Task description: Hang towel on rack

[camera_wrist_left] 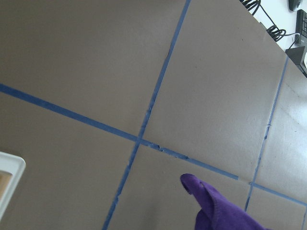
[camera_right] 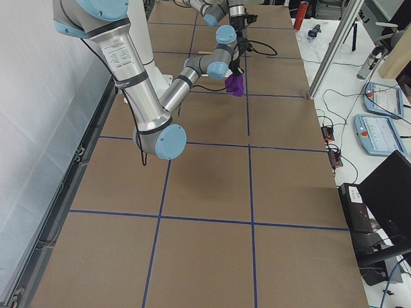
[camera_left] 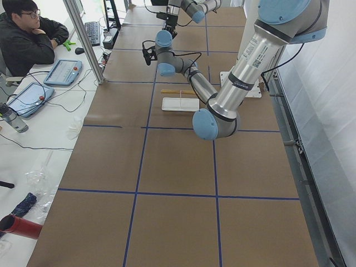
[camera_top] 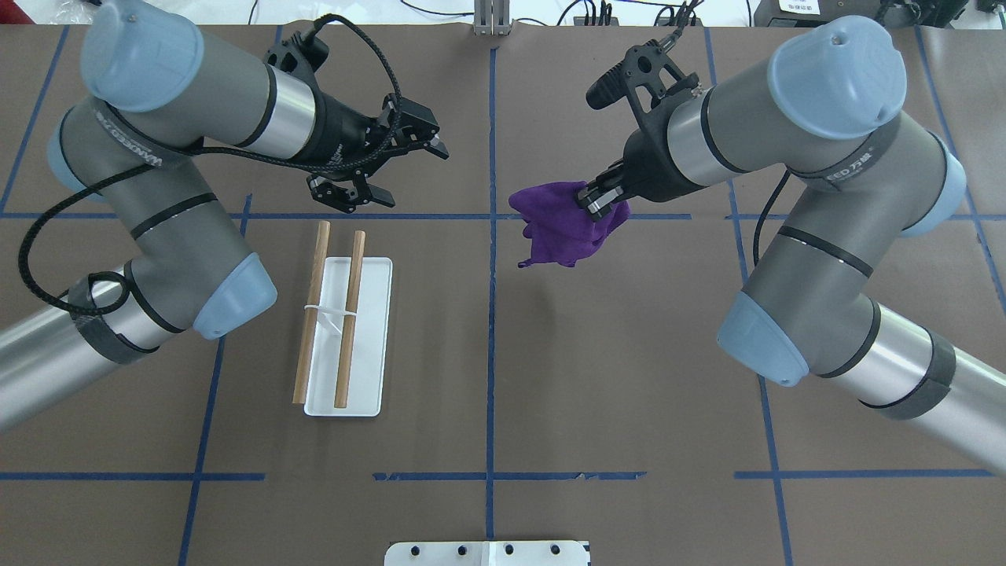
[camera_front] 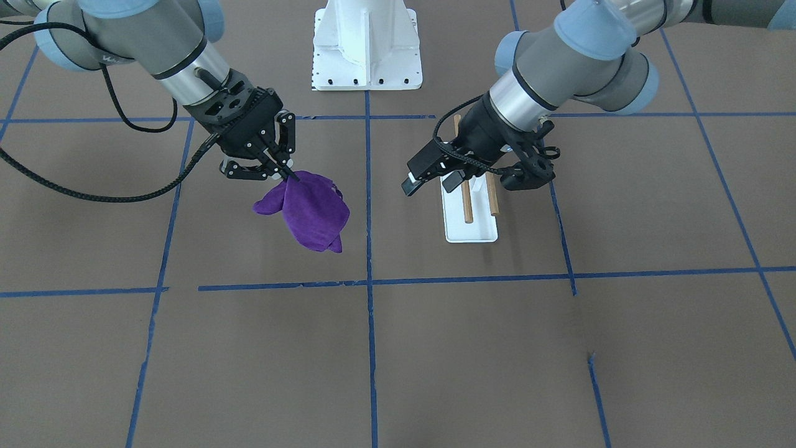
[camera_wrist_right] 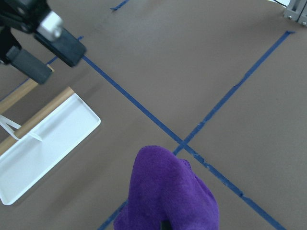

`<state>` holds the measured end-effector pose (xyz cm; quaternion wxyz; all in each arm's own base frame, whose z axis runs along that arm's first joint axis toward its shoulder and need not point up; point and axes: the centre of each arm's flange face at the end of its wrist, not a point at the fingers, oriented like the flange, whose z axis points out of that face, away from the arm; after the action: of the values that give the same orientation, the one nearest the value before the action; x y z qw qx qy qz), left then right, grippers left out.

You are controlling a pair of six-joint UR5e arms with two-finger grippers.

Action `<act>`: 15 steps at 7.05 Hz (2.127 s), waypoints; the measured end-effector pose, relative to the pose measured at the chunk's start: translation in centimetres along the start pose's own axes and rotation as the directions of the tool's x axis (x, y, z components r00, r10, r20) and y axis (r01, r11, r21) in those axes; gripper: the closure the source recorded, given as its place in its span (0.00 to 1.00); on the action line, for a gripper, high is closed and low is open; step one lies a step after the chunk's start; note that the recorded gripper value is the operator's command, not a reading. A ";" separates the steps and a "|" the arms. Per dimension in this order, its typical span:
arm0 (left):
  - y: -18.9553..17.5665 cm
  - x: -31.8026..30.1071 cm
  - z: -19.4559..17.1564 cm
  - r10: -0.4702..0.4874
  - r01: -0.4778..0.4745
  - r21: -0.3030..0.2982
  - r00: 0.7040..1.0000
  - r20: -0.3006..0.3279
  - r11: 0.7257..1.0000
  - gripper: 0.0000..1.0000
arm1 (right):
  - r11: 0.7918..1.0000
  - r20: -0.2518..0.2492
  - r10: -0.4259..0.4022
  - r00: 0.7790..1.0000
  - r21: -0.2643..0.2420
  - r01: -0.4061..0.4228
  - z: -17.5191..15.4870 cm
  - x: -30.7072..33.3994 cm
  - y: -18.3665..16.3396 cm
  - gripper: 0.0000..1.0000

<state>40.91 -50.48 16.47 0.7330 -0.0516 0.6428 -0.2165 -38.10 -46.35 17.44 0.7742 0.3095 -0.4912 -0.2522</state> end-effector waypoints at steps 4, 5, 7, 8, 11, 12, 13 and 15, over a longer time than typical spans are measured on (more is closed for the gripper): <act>3.9 0.0 3.2 -0.092 0.092 -0.017 0.995 -0.029 0.996 0.21 | 0.999 0.036 0.004 0.999 0.050 -0.006 -1.2 -3.7 -0.9 1.00; 4.6 0.0 3.4 -0.091 0.090 -0.029 0.995 -0.041 0.996 0.25 | 0.999 0.038 0.002 0.999 0.054 -0.004 -1.4 -3.8 -1.0 1.00; 5.1 0.1 3.3 -0.084 0.081 -0.046 0.994 -0.069 0.996 0.25 | 0.998 0.043 0.000 0.999 0.060 -0.002 -1.6 -4.1 -1.1 1.00; 5.2 0.2 3.3 -0.081 0.077 -0.049 0.994 -0.076 0.996 0.31 | 0.998 0.047 -0.001 0.999 0.062 -0.002 -1.7 -4.4 -1.2 1.00; 5.3 0.1 3.1 -0.066 0.061 -0.056 0.993 -0.095 0.997 0.72 | 0.998 0.066 -0.003 0.998 0.062 -0.001 -1.6 -5.6 -1.1 1.00; 5.3 -0.1 3.0 -0.059 0.054 -0.058 0.993 -0.102 0.997 0.91 | 0.998 0.071 -0.005 0.997 0.063 0.001 -1.6 -5.9 -1.0 1.00; 5.3 -0.2 3.0 -0.055 0.049 -0.060 0.993 -0.105 0.997 1.00 | 0.998 0.074 -0.007 0.997 0.064 0.002 -1.7 -6.0 -1.0 1.00; 5.3 -0.2 2.8 -0.051 0.045 -0.060 0.993 -0.109 0.997 1.00 | 0.998 0.076 -0.008 0.997 0.064 0.003 -1.7 -6.1 -0.9 1.00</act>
<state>44.92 -46.20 15.24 0.6893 -0.0760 0.6867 -0.2181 -38.99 -42.33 12.48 0.7439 0.3256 -0.5273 -0.2501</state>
